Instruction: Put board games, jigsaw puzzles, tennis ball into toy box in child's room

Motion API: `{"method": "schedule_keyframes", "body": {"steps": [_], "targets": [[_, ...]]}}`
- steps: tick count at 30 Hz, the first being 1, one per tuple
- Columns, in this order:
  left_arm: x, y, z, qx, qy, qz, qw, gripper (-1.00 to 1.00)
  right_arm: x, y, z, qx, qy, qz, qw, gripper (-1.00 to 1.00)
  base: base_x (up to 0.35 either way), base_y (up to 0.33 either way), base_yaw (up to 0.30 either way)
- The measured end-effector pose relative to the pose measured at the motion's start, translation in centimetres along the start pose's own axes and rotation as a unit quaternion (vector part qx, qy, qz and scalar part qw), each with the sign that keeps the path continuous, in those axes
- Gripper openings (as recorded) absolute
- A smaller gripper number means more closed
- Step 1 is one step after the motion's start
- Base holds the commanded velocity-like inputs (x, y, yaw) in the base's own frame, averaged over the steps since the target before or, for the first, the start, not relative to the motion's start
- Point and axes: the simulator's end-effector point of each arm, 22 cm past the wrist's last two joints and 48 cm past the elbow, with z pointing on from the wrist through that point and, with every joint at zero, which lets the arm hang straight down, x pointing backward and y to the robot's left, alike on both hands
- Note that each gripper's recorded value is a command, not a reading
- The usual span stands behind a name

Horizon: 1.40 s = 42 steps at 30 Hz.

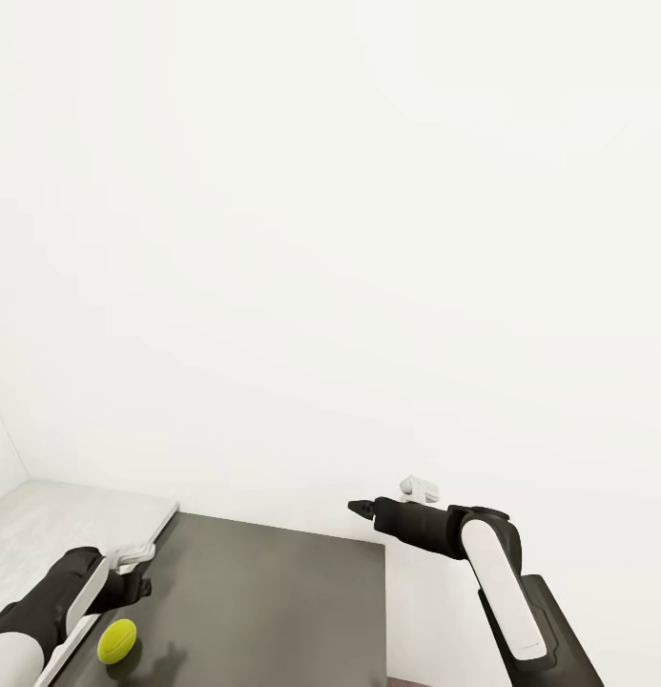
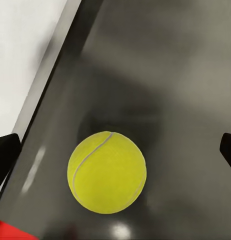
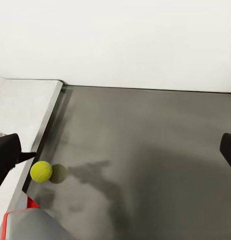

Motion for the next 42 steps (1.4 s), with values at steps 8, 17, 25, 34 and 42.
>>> {"method": "schedule_keyframes", "body": {"steps": [8,17,25,34,42], "targets": [[0.6,0.2,0.3,-0.003,0.006,0.001,1.0000,1.00,0.0,0.0,0.0,0.000,0.000,0.000,1.0000,1.00,0.000,0.000,0.000],[1.3,0.2,0.9,-0.005,0.017,0.003,0.9998,1.00,0.3,-0.4,0.4,0.001,0.005,0.003,1.0000,1.00,0.000,0.000,0.000],[2.6,1.2,1.5,-0.013,0.032,0.001,0.9994,1.00,0.5,-0.6,0.6,0.002,0.008,0.006,0.9999,1.00,0.000,0.000,0.000],[2.7,1.6,1.6,-0.016,0.033,0.000,0.9993,1.00,0.6,-0.7,0.7,0.003,0.009,0.007,0.9999,1.00,0.000,0.000,0.000],[2.3,1.5,2.1,-0.016,0.021,0.000,0.9997,1.00,0.8,-1.1,1.0,0.004,0.014,0.010,0.9998,1.00,0.000,0.000,0.000]]}}
